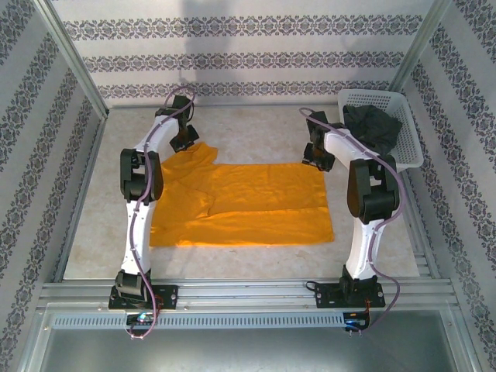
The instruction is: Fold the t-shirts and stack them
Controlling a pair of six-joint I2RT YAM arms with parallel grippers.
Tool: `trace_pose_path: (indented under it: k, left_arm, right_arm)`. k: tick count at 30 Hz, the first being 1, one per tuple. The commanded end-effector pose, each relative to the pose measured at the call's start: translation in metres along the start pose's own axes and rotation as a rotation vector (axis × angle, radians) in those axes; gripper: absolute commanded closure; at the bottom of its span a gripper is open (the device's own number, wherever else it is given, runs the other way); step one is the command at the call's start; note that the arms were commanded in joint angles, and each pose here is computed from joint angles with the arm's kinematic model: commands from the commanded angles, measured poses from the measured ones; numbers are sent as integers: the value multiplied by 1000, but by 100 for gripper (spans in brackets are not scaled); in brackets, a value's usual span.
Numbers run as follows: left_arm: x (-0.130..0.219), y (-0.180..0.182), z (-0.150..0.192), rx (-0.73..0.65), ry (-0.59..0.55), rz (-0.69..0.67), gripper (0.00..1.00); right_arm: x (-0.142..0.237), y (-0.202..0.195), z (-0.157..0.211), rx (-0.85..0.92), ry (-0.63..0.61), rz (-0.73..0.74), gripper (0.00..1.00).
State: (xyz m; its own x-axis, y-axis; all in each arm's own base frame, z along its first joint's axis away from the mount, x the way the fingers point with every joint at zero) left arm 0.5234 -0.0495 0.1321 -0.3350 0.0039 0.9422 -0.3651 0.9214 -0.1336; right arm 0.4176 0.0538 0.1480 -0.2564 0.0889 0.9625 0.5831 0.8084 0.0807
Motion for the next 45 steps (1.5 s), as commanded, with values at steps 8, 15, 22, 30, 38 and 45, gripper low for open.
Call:
trace_pose_path:
  k: [8, 15, 22, 30, 38, 45]
  left_arm:
    - [47, 1, 18, 0, -11, 108, 100]
    - [67, 2, 20, 15, -32, 149, 100]
    - [92, 10, 29, 33, -62, 139, 100]
    - [127, 27, 57, 71, -75, 133, 100]
    - [170, 56, 107, 123, -96, 137, 100]
    - [213, 84, 153, 158, -128, 128, 100]
  right_arm:
    - [-21, 4, -25, 39, 33, 57, 53]
    - [-37, 5, -32, 59, 72, 42, 56]
    - [-40, 5, -28, 93, 93, 23, 87]
    - [2, 1, -30, 146, -52, -92, 100]
    - [31, -13, -10, 215, -104, -191, 100]
    - [47, -39, 21, 230, -153, -200, 100]
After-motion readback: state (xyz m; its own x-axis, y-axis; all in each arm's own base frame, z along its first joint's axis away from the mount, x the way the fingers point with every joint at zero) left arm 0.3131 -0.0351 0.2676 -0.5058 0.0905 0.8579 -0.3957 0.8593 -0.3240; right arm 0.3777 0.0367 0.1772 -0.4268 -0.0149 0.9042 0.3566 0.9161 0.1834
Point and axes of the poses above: each hand's point on the last joint's axis, 136 mm out from that joint toward the fingers, its own x axis back along the fingers, its own y axis along the line the jaws close on, z = x × y, the point moved 10 cm from there along x, back along the fingers, and after that the axes turned 11 degrees about -x, right-handed, at the moved point
